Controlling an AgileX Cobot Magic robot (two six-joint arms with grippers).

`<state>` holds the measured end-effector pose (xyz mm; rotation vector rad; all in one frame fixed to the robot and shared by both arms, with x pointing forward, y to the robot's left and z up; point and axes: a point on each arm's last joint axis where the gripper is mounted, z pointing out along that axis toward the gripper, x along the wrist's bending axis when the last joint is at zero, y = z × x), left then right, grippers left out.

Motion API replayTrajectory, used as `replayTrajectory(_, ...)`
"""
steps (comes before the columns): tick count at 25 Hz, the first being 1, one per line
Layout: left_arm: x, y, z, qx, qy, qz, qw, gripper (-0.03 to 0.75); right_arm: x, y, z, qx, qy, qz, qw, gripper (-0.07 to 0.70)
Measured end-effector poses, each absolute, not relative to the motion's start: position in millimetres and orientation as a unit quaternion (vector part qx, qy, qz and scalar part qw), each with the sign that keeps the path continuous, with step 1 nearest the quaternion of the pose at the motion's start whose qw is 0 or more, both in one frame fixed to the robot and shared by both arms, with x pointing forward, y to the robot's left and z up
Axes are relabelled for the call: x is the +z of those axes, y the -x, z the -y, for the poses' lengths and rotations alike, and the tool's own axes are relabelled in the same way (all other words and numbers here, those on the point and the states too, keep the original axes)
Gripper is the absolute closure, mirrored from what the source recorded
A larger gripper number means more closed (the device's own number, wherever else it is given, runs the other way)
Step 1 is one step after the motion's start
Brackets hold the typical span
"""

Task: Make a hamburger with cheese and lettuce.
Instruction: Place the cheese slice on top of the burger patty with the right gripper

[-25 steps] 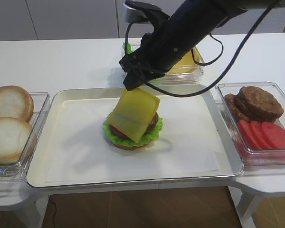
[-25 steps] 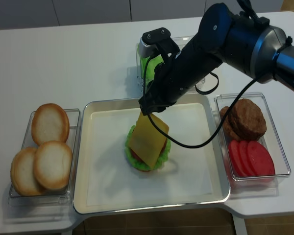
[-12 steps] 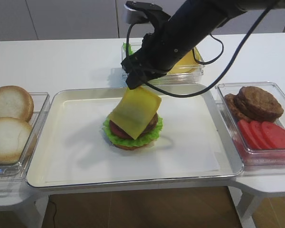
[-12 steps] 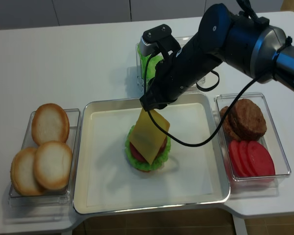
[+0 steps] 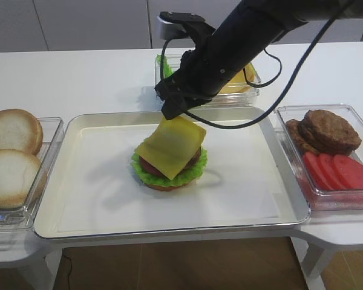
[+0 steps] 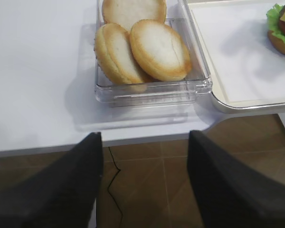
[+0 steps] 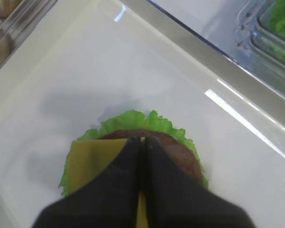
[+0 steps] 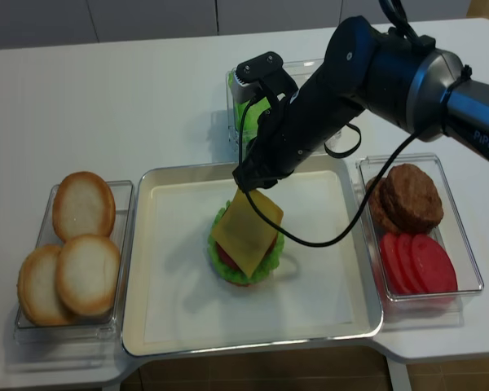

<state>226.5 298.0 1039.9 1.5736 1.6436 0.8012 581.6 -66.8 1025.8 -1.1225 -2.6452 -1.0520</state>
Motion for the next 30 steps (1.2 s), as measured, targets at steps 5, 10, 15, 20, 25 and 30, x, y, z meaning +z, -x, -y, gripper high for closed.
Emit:
replayTrajectory(5,1039.9,-226.5,-298.0,0.31,-0.609,-0.637,0.357,0.292,1026.4,-582.1,66.7,-0.344,0.366,0.864,0.039,0.627)
replayTrajectory(10,1039.9,-226.5,-298.0,0.31,-0.609,-0.637,0.357,0.292,1026.4,-582.1,66.8,-0.344,0.368,0.863,0.039,0.563)
replayTrajectory(15,1039.9,-226.5,-298.0,0.31,-0.609,-0.637,0.357,0.292,1026.3,-582.1,66.9,-0.343,0.371,0.862,0.04,0.449)
replayTrajectory(20,1039.9,-226.5,-298.0,0.31,-0.609,-0.637,0.357,0.292,1024.7,-582.6,69.1,-0.331,0.384,0.861,0.036,0.317)
replayTrajectory(25,1039.9,-226.5,-298.0,0.31,-0.609,-0.637,0.357,0.292,1022.8,-582.8,71.6,-0.315,0.398,0.861,0.033,0.121)
replayTrajectory(30,1039.9,-226.5,-298.0,0.31,-0.609,-0.637,0.357,0.292,1029.1,-581.1,74.6,-0.309,0.43,0.847,0.034,0.076)
